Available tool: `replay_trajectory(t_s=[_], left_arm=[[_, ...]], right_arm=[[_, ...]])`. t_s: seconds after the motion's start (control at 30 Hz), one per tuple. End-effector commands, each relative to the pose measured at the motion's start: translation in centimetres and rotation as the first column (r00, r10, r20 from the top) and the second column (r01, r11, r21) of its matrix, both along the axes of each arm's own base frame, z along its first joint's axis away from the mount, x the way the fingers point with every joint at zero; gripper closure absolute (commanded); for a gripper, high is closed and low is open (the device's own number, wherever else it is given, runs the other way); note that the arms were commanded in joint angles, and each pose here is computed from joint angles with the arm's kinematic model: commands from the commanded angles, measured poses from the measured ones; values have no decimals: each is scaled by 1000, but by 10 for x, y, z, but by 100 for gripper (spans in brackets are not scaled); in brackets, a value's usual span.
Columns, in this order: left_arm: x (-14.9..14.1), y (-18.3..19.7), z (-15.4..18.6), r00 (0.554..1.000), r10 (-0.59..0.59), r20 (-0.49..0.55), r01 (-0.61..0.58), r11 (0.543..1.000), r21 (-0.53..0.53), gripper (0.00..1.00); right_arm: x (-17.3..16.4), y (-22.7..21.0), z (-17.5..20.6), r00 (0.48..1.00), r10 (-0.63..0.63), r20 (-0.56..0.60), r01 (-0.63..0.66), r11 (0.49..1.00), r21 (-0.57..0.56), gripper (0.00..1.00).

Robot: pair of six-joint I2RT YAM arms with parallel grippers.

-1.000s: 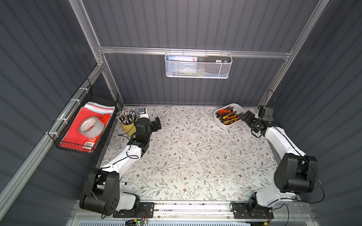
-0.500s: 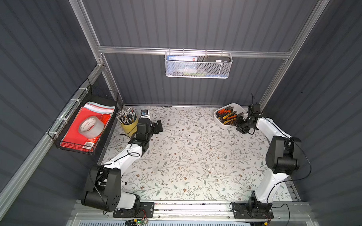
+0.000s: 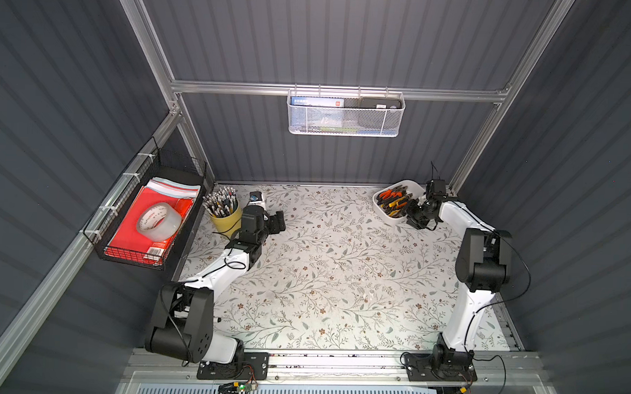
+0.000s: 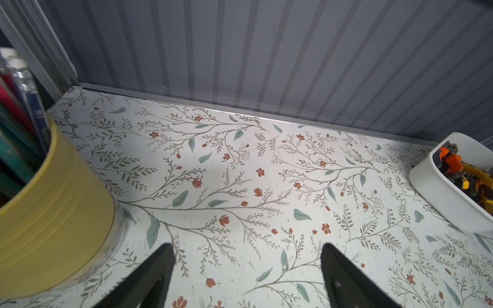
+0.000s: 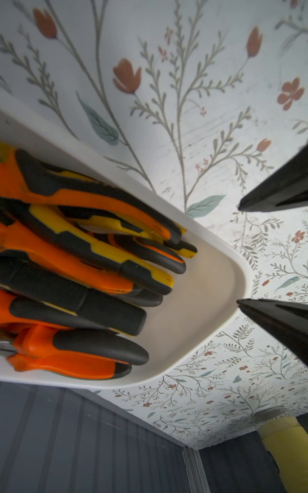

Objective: Take the pliers out of the storage box
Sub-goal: Move the storage box to the center of the board.

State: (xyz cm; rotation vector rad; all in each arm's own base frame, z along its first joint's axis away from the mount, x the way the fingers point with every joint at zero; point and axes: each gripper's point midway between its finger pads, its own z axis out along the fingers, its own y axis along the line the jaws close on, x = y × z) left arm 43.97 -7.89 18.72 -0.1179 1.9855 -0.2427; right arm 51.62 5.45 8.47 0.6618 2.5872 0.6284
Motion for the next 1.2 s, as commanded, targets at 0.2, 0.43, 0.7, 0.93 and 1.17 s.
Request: replay_trajectory(t_s=[0.2, 0.43, 0.7, 0.93, 1.17], left_arm=[[2, -11, 12, 998, -51, 36, 50, 999, 21, 17], [2, -13, 13, 998, -55, 43, 54, 998, 28, 18], [2, -13, 17, 997, -56, 53, 54, 998, 36, 18], [1, -16, 18, 996, -67, 56, 65, 997, 35, 18], [1, -18, 20, 996, -73, 59, 71, 997, 33, 18]], right_arm=[[12, -9, -12, 999, -20, -37, 18, 998, -58, 52], [5, -17, -30, 996, -23, -90, 13, 994, -112, 59], [-6, -14, -50, 988, 45, -151, -65, 989, -134, 74], [-25, -23, -71, 966, 56, -252, -112, 971, -213, 82], [-44, -27, -74, 948, 89, -305, -170, 953, -251, 100]])
